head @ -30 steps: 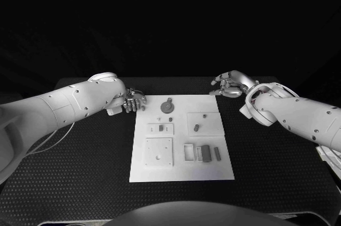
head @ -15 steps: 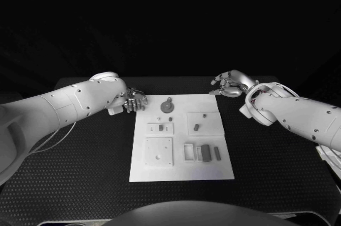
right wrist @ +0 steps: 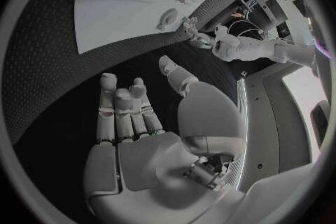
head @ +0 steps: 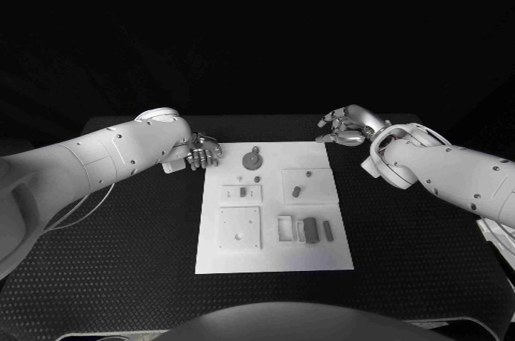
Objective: Assemble the parts on the task board
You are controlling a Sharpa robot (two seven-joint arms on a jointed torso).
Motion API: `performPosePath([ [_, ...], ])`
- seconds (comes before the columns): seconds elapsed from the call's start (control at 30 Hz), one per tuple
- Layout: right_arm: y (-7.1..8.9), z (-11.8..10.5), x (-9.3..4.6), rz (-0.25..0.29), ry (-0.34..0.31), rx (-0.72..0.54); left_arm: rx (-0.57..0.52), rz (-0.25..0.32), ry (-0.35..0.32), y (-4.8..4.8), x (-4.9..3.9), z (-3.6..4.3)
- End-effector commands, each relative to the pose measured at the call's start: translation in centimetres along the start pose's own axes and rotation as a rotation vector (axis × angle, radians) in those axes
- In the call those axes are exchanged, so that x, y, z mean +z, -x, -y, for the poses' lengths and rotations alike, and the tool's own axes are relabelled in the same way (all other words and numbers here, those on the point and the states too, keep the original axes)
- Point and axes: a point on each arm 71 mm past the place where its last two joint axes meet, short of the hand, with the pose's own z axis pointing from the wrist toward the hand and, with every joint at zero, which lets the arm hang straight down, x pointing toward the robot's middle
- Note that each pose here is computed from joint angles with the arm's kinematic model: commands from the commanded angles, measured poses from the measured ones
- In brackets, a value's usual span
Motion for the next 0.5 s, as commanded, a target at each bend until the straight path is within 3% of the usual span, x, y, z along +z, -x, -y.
performPosePath([
  [0.03, -0.09, -0.13, 0.00, -0.006, 0.010, 0.000, 0.012, -0.027, -0.009, -0.22, 0.02, 0.28],
  [0.5, -0.10, -0.16, -0.02, -0.007, 0.011, 0.000, 0.012, -0.034, -0.007, -0.25, 0.10, 0.14],
])
